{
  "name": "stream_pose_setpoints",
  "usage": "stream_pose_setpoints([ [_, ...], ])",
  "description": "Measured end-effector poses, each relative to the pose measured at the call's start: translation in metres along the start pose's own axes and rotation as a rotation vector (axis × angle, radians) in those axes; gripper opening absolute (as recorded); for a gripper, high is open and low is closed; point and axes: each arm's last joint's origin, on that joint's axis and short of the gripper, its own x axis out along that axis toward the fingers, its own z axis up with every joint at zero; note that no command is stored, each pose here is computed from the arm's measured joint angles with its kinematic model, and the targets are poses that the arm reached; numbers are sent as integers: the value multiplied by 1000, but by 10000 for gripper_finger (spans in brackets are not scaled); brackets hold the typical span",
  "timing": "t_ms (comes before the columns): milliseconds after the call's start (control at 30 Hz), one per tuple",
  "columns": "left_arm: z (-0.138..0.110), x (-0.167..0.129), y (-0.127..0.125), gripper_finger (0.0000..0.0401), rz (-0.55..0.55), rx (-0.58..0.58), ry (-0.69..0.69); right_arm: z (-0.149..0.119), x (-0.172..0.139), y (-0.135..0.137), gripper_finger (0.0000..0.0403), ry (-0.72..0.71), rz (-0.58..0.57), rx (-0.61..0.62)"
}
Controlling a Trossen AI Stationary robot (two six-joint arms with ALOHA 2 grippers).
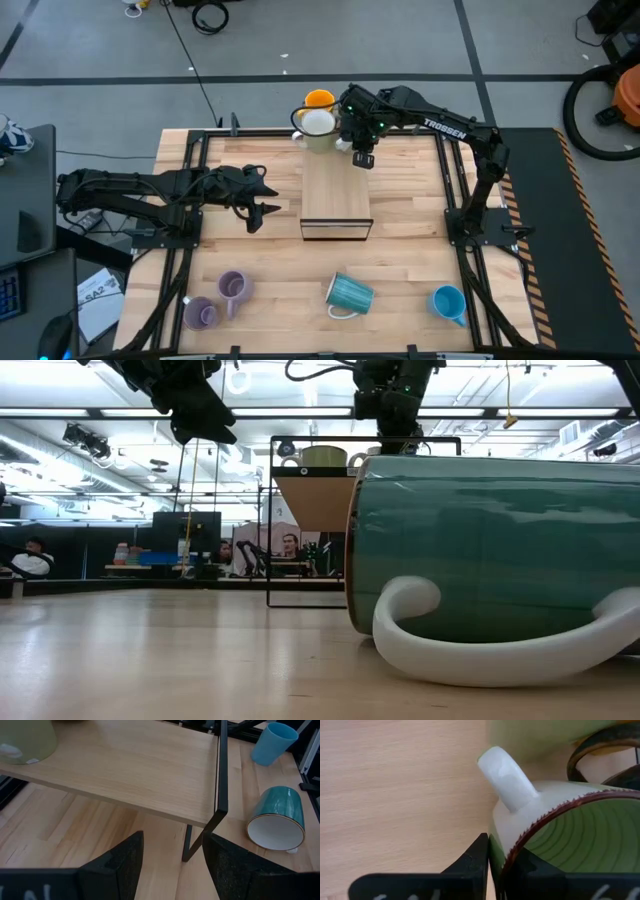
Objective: Place coffee mugs
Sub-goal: Put the light green mug on the shelf
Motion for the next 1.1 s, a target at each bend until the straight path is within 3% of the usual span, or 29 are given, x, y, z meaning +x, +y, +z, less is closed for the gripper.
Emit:
stream_pose_setpoints([
  [1100, 0, 0, 0, 210, 0, 0, 0, 3, 0, -1, 47, -35, -13, -10],
])
